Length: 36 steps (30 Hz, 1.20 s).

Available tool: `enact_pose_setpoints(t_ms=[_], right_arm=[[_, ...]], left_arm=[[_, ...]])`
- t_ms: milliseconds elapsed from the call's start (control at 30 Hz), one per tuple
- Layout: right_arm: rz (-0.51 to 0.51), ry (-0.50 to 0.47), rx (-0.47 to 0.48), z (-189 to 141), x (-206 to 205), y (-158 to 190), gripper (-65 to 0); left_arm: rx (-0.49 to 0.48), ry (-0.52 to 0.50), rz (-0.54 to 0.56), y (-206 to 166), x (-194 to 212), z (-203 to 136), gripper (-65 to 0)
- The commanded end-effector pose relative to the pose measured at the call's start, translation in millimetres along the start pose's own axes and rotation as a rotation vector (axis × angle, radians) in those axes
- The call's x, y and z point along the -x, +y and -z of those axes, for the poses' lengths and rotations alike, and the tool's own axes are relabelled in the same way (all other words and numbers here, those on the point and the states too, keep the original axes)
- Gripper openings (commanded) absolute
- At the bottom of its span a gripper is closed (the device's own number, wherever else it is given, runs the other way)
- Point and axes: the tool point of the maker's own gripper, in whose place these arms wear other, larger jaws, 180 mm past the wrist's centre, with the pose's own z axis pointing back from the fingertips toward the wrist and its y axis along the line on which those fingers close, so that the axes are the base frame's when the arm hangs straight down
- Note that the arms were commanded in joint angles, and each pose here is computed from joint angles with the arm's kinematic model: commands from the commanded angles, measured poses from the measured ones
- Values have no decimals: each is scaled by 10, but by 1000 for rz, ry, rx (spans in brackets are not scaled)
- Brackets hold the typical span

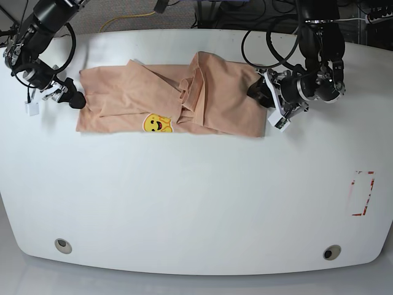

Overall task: Fold the T-shirt properly
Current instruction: 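Release the folded end and regrasp the strip edges with both grippers, then fold the right gripper's end of the strip over toward the left gripper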

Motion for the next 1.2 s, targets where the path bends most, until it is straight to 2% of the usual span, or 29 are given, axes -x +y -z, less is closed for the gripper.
enact_pose_setpoints(t_ms=[0, 200, 467, 500, 533, 667, 700, 967, 1067, 1167], right_arm=[[-40, 3, -39, 87, -47, 136, -219], [-7, 56, -127, 415, 264, 415, -225], [9, 40, -158, 515, 281, 524, -246], [9, 30, -159, 517, 259, 528, -271], [9, 14, -161, 521, 221, 534, -331], [-47, -25, -149, 451, 61, 583, -625], [-62, -31, -147, 434, 33, 602, -650], [-245, -84, -114, 189, -187, 859, -650], [-338, -62, -137, 204, -162, 1094, -650], [-435, -46, -181, 250, -135, 1393, -650]], left_arm=[[2, -49, 13, 5, -149, -33, -408], [4, -67, 19, -21, -208, -49, -410], [29, -91, -4, -123, -260, 33, -410], [33, -95, -8, -133, -278, 48, -410], [39, -103, -12, -140, -317, 68, -410], [58, -121, -34, -158, -403, 138, -410], [60, -118, -53, -160, -395, 160, -410], [62, -132, -154, -45, -417, 245, -410], [69, -139, -212, -35, -369, 295, -410], [65, -147, -215, 5, -415, 293, -410]])
